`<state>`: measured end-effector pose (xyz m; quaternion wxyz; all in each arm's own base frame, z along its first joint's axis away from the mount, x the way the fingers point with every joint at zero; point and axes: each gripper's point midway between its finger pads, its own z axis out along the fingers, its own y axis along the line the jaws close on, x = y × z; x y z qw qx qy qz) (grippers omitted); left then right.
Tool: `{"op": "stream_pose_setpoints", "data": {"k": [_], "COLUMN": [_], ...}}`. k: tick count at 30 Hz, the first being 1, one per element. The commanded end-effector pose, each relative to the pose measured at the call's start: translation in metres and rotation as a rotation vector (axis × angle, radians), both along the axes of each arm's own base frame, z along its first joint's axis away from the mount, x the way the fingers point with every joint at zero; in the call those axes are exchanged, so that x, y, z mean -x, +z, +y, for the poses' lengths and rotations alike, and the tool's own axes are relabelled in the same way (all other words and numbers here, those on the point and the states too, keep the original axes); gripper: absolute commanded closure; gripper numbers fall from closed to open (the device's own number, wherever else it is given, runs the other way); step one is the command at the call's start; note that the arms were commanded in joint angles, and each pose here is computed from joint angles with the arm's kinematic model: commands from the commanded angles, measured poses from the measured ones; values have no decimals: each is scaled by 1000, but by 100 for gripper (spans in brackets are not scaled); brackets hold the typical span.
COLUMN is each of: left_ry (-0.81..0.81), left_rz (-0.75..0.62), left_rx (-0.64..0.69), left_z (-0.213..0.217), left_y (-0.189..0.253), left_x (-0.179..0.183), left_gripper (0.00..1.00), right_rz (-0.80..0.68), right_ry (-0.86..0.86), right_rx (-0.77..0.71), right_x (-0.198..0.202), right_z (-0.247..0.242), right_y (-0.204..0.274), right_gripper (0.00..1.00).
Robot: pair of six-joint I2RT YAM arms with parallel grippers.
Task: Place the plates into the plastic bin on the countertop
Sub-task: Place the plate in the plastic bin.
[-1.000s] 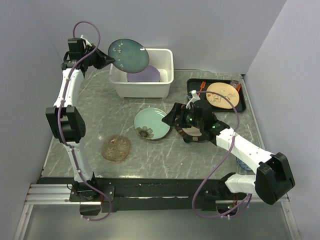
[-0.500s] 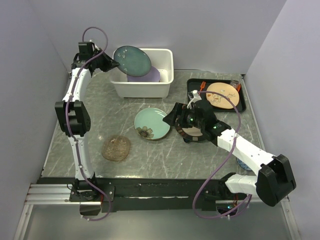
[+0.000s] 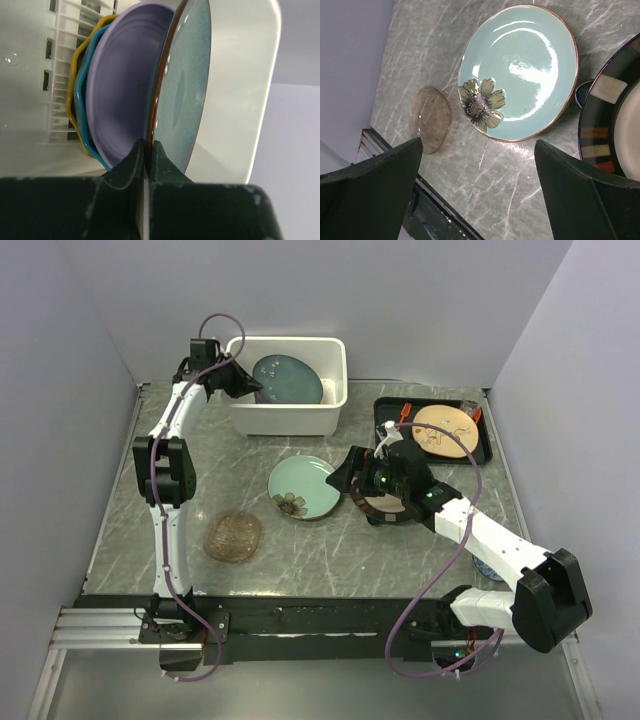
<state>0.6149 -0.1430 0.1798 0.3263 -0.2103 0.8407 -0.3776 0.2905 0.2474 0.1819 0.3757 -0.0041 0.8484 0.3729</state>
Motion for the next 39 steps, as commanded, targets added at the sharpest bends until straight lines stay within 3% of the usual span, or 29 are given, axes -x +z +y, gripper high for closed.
{"op": "stream_pose_setpoints", "data": {"k": [1,10,15,24,31,39], "left_ry": [-38,-31,-16,32,52,86], "left_rz": [-259,-219,-194,-158,-176,-233], "left_rx": [42,34,36,11,-37,-105], "left_z": [-5,-3,0,17,24,36], "left_y": [87,73,70,63,69,101], "left_x": [-12,-10,-9,-6,-2,4], "left_gripper": [99,99,94,71,41,24], "right_rz": [-42,-39,-32,-6,-7,-17], "right_ry": [1,-2,24,66,66,62], "right_rx": [-1,14,7,-18,-29,-25], "right_x": [-1,0,2,11,12,11], "right_z": [0,-3,1,6,7,6], "right_y": [8,5,2,-4,-5,-2], "right_gripper": [0,0,0,0,0,0]}}
